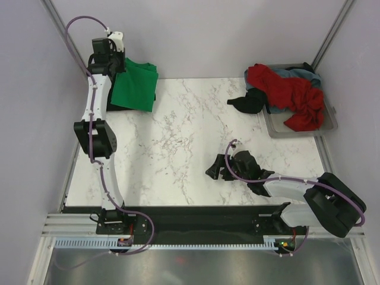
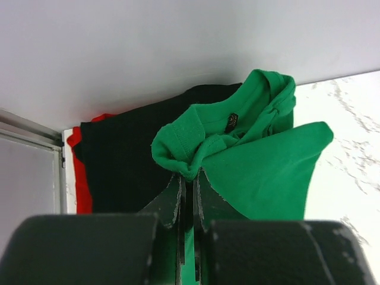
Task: Fold and stack the t-shirts
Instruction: Neatly place the folded tshirt to the corner, then reset both grippers
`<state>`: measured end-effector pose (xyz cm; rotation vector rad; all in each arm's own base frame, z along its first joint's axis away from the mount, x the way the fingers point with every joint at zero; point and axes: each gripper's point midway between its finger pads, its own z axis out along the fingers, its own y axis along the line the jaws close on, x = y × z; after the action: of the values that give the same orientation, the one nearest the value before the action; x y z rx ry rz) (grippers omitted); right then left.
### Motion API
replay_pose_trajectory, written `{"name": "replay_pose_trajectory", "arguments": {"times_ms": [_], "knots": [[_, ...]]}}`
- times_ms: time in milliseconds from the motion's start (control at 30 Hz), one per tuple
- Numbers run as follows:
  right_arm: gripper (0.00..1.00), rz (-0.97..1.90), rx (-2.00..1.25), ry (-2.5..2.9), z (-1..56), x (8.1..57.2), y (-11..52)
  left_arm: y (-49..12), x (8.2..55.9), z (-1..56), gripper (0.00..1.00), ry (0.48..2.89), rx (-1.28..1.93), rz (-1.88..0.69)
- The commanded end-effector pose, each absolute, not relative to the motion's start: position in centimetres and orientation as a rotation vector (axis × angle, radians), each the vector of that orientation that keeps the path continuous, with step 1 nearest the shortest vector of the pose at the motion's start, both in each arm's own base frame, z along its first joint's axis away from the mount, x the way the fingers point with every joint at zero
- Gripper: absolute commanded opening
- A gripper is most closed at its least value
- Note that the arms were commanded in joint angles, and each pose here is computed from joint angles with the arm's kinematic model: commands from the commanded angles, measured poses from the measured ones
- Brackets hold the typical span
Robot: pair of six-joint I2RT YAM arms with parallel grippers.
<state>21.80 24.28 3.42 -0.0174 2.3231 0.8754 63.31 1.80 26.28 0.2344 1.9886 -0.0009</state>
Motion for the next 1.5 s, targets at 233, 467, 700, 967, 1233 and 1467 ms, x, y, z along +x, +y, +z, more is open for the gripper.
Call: {"name": "replay_pose_trajectory", "arguments": {"times_ms": [233, 467, 700, 967, 1233, 1467], "knots": [[0.91, 0.651, -0.017, 2.618, -3.0, 17.4, 20.4, 10.1, 68.3, 26.6, 0.02, 1.812, 0.007, 0.097], [0.91, 0.644, -0.018, 2.619, -3.0, 17.5, 20.4, 12.3, 71.1, 23.9, 0.99, 1.724, -0.114, 0.126], [0.91, 0.635, -0.02, 2.616, -2.9, 17.5, 20.5, 11.9, 68.1, 29.5, 1.0, 1.69, -0.24, 0.108], [0.9, 0.615, -0.021, 2.588, -2.4, 17.6, 20.5, 6.7, 58.7, 32.9, 1.0, 1.766, -0.318, 0.021], [0.91, 0.606, -0.003, 2.525, -0.7, 17.6, 20.0, -2.7, 43.8, 31.0, 1.0, 2.002, -0.188, -0.374], [0.92, 0.628, 0.033, 2.457, 3.9, 17.8, 19.8, -4.3, 31.2, 22.2, 1.0, 2.182, -0.179, -0.427]]}}
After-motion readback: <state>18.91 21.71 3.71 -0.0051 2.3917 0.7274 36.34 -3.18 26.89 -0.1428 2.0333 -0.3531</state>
